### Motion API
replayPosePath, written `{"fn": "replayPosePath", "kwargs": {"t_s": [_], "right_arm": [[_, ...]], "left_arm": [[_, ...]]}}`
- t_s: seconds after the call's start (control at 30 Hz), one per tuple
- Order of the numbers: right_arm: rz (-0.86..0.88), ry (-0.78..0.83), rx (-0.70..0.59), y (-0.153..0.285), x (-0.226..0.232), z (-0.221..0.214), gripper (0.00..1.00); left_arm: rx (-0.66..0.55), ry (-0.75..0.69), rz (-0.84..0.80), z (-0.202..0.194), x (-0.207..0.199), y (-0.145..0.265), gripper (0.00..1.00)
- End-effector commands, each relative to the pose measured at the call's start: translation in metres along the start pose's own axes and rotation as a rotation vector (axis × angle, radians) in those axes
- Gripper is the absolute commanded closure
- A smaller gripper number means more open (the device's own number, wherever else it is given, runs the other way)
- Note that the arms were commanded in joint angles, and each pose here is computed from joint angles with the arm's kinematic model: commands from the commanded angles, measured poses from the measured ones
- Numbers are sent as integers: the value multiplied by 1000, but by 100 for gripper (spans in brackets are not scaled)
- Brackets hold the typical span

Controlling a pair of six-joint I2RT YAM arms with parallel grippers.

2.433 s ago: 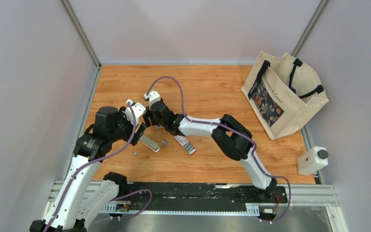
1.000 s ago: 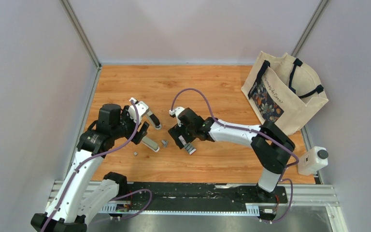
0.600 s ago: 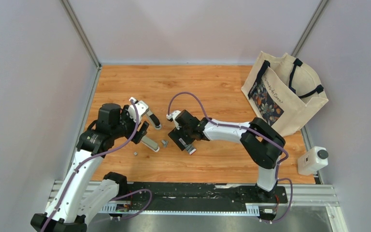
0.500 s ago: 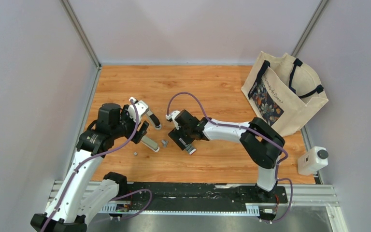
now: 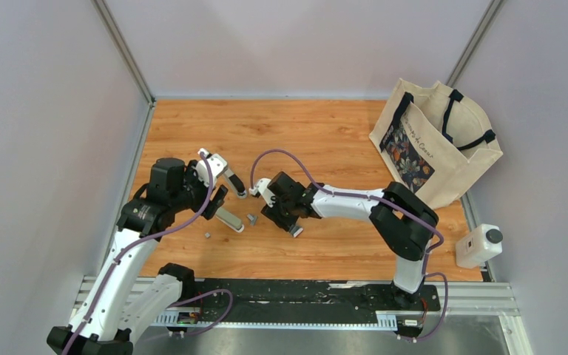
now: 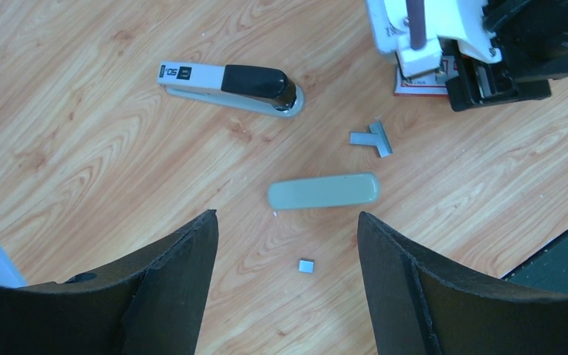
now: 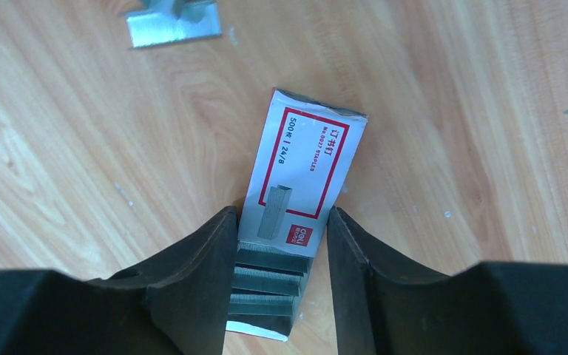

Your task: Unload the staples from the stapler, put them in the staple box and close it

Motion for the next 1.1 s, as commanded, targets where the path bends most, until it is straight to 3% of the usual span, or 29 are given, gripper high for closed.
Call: {"fn": "replayPosePath", "kwargs": {"t_s": [0.0, 0.2, 0.33, 0.47, 0.6, 0.73, 0.83, 0.93, 0.97, 1.03, 1.07], "right_arm": [[61, 88, 106, 10, 15, -28, 53], [77, 154, 182, 26, 27, -43, 55], [47, 210, 254, 34, 31, -54, 49], [-14, 226, 210, 42, 29, -46, 35], [-86, 193, 135, 50, 23, -28, 28], [-147, 59, -1, 68, 22, -6, 23], [-150, -103, -84, 83, 28, 0, 26], [-64, -223, -138, 98, 43, -1, 40], [-41, -292, -118, 97, 50, -11, 49], [-11, -377, -115, 102, 58, -20, 59], [-10, -466, -76, 98, 62, -37, 72]], "left_arm": [[-34, -33, 24, 9, 5, 5, 23], [-30, -32, 22, 5, 3, 5, 23], [-30, -50, 28, 2, 3, 5, 22], [-11, -63, 22, -3, 4, 0, 22], [-3, -75, 22, -3, 5, -3, 22], [-3, -79, 22, -2, 6, -3, 22], [-7, -83, 21, -1, 6, -3, 22], [-9, -92, 10, -1, 5, -3, 22], [-13, -98, 4, 0, 5, -4, 22], [-14, -118, -10, 0, 4, -5, 22], [-10, -121, -16, 1, 5, -7, 22]]}}
Point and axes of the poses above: each gripper's point midway between its finger pads, its own y axis back along the fingers, its own x axis along the line the jaws close on, z = x × y, the point moved 6 cm from there along y, back along the fingers, and after that the axes turned 2 degrees about y, right-handed, at the moved point
